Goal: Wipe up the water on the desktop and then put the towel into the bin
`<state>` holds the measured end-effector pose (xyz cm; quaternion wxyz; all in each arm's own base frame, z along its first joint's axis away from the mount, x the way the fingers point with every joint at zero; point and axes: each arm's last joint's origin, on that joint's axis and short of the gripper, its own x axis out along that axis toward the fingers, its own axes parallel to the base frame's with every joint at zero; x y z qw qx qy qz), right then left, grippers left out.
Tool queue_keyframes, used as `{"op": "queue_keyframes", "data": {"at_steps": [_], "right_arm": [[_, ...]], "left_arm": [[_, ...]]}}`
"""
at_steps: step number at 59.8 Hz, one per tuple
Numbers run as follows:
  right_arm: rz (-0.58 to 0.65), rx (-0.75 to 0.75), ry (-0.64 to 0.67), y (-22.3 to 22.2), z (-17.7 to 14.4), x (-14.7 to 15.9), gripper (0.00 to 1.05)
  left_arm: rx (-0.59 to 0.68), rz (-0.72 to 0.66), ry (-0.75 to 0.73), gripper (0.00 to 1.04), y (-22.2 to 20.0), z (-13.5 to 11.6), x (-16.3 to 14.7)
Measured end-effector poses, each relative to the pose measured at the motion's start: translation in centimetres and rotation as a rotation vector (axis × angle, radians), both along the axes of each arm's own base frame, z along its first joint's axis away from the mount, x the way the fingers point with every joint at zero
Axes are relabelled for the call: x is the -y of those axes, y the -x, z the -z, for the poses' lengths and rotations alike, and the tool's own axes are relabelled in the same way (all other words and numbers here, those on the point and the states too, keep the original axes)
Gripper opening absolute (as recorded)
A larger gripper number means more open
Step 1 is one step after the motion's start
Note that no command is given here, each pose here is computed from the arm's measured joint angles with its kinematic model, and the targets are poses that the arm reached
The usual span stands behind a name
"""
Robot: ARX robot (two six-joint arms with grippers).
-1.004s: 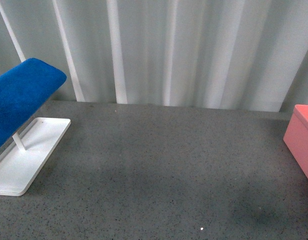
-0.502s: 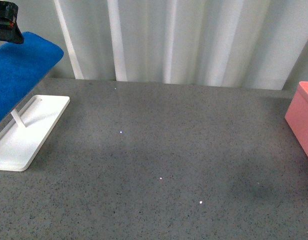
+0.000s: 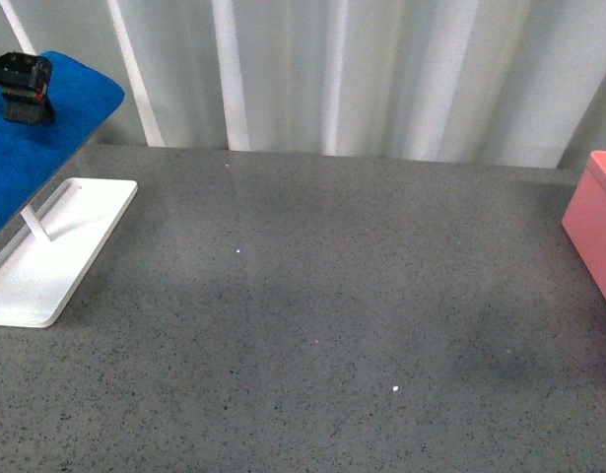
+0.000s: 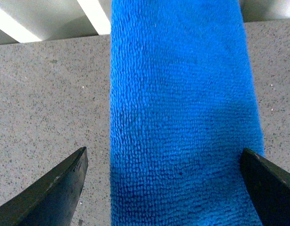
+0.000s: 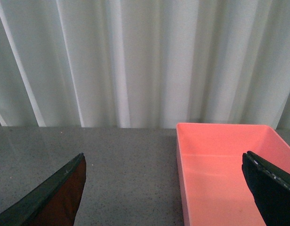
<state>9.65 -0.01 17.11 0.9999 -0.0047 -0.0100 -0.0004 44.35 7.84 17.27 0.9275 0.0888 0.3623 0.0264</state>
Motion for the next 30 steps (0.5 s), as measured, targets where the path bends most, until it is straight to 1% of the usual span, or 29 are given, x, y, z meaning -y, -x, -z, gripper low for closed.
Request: {"op": "queue_keyframes", "data": {"at_steps": [4,13,18,25,30], "right_arm": [[0.0,0.0,0.0,0.0,0.0,0.0,0.98],[0.0,0.0,0.0,0.0,0.0,0.0,0.98],[0.0,0.0,0.0,0.0,0.0,0.0,0.98],[0.0,0.0,0.0,0.0,0.0,0.0,0.98],[0.0,0.0,0.0,0.0,0.0,0.0,0.98]], "left_arm": [[-0.014,-0.006,-0.002,0.98,0.2,0.7,0.0],[-0.018,-0.009,0.004,0.98,0.3,1.1,-0.1],[-0.015,-0.013,0.005,0.83,0.4,1.3,-0.3],[-0.016,-0.017,0.016,0.65,0.7,1.7,-0.4],[-0.006,-0.011,0.043,0.47,1.0,1.8,-0.4]]}}
